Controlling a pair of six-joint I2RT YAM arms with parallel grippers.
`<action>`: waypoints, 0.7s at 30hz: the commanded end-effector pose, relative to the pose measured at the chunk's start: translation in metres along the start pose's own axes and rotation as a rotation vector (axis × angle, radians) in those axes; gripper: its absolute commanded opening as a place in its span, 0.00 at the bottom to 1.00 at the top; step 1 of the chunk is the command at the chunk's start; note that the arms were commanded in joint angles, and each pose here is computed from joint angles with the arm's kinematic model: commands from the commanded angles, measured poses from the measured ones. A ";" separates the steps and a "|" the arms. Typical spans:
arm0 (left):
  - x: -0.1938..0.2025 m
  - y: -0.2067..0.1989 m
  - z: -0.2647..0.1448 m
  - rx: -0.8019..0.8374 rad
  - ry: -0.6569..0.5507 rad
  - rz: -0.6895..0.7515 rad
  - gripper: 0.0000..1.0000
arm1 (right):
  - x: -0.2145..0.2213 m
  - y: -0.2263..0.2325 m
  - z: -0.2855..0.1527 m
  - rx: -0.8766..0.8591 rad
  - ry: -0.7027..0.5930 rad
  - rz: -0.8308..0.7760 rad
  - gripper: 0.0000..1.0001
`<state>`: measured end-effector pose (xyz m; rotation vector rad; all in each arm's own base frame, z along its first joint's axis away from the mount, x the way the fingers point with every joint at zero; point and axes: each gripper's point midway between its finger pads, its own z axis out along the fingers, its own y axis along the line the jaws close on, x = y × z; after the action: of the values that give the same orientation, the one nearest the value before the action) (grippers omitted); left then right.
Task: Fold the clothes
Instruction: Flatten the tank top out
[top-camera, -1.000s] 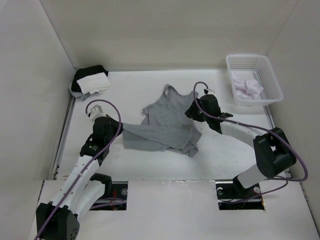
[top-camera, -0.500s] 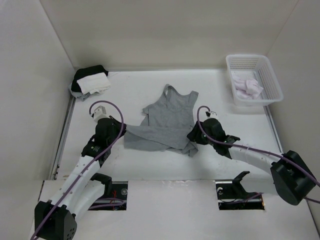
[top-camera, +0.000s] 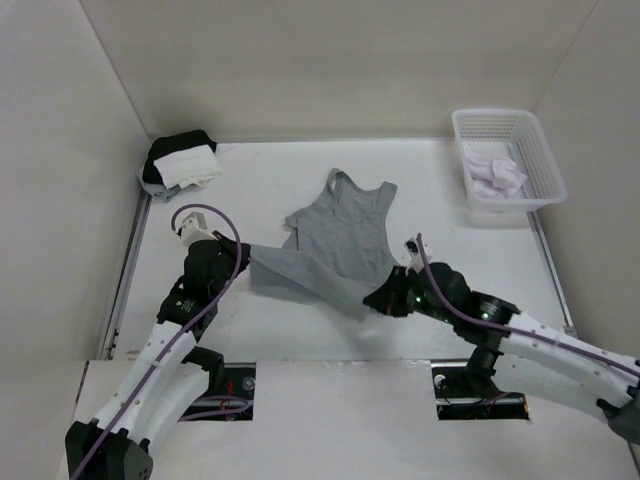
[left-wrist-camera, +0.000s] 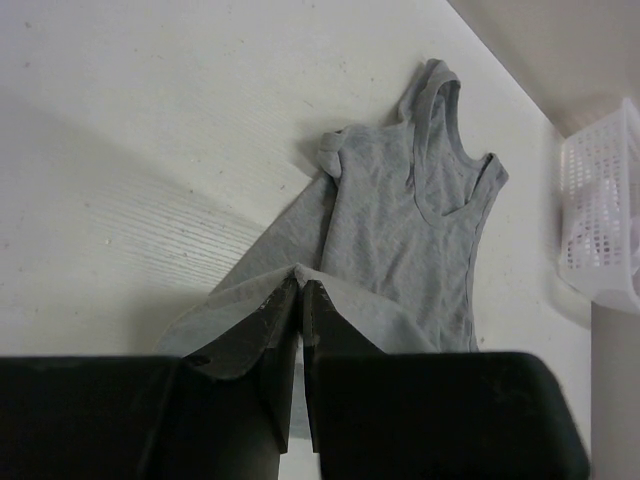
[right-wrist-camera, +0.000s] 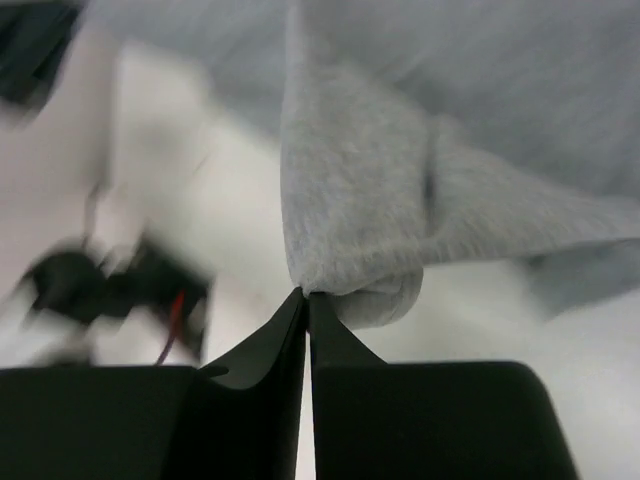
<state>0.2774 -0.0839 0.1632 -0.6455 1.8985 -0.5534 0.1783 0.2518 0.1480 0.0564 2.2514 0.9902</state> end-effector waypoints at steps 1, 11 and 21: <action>-0.018 -0.004 -0.002 0.004 -0.048 0.003 0.04 | 0.075 -0.010 -0.055 0.066 0.296 0.049 0.09; -0.030 -0.005 0.001 0.000 -0.068 -0.014 0.04 | 0.044 -0.081 0.009 0.330 0.170 0.006 0.58; -0.011 0.009 0.009 -0.028 -0.028 -0.013 0.05 | -0.003 -0.098 0.093 0.340 0.075 0.054 0.10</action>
<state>0.2825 -0.0671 0.1529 -0.7015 1.9151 -0.4970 0.1931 0.2220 0.0193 0.2000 2.6516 0.5714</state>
